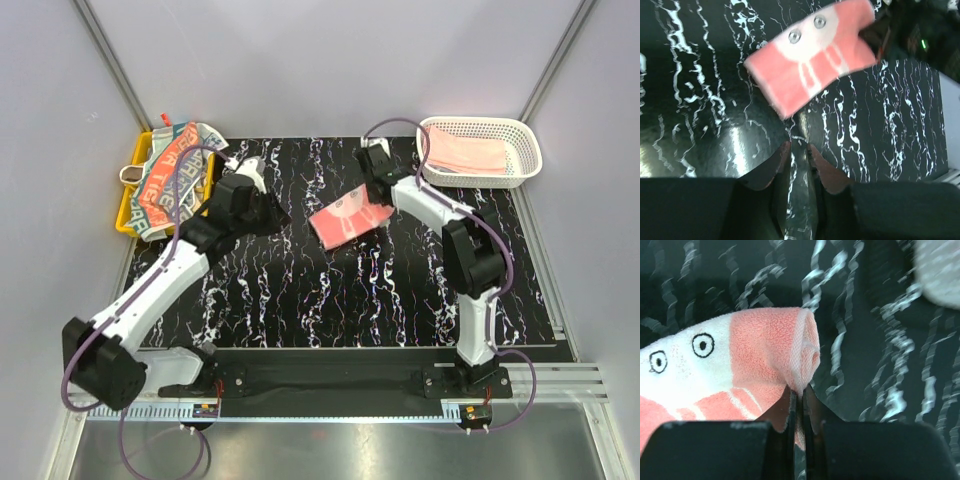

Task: Fold and stack the towels
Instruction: Neatly place the folded towel into the bin

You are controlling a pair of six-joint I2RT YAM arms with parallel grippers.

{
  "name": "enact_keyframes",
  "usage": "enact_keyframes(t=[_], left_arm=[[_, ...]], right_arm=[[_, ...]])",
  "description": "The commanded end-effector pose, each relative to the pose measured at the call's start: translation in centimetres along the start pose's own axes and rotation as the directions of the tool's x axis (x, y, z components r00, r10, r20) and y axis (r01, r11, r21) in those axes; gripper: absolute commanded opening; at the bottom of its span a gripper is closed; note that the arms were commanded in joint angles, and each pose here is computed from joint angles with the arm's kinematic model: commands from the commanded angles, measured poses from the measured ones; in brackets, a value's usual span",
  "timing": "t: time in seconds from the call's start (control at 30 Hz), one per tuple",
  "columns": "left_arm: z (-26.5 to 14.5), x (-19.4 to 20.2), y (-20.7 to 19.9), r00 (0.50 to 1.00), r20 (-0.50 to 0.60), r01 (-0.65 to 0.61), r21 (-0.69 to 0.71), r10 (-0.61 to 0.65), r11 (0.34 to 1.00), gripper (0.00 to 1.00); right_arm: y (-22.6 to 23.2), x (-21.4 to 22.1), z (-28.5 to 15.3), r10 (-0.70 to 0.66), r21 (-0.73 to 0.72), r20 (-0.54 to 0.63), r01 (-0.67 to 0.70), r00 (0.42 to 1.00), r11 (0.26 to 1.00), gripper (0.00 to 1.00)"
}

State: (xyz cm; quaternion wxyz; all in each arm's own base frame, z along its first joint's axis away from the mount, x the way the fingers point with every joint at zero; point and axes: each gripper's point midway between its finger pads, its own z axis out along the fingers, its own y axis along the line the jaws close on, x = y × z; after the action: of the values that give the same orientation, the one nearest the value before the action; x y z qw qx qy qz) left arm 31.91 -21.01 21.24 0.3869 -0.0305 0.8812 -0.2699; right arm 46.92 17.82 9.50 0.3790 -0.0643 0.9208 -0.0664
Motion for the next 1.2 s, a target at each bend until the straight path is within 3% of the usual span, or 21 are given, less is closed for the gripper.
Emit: enact_keyframes(t=[0.0,0.27,0.47,0.83,1.17], left_arm=[[-3.3,0.3,1.4,0.996,-0.003,-0.091,-0.056,0.091,0.994,0.24],[-6.4,0.9,4.2,0.981,-0.008,-0.192,-0.157,0.194,0.969,0.24],[-7.6,0.9,6.5,0.961,-0.010,-0.271,-0.249,0.277,0.930,0.25],[-6.4,0.9,9.0,0.957,-0.036,-0.286,-0.309,0.289,0.907,0.24],[-5.6,1.7,9.8,0.958,-0.070,-0.285,-0.310,0.277,0.907,0.24]], right_arm=[[-5.8,-3.8,2.0,-0.101,0.184,0.020,0.096,0.995,0.978,0.00],[-12.1,-10.3,4.6,-0.140,0.315,0.070,0.112,0.988,0.943,0.00],[-17.3,-15.2,4.8,-0.110,0.380,0.160,0.042,0.981,0.924,0.00],[-24.4,-18.5,7.5,-0.108,0.451,0.265,-0.024,0.958,0.892,0.00],[-30.3,-18.2,8.7,-0.172,0.528,0.262,0.008,0.949,0.849,0.00]])
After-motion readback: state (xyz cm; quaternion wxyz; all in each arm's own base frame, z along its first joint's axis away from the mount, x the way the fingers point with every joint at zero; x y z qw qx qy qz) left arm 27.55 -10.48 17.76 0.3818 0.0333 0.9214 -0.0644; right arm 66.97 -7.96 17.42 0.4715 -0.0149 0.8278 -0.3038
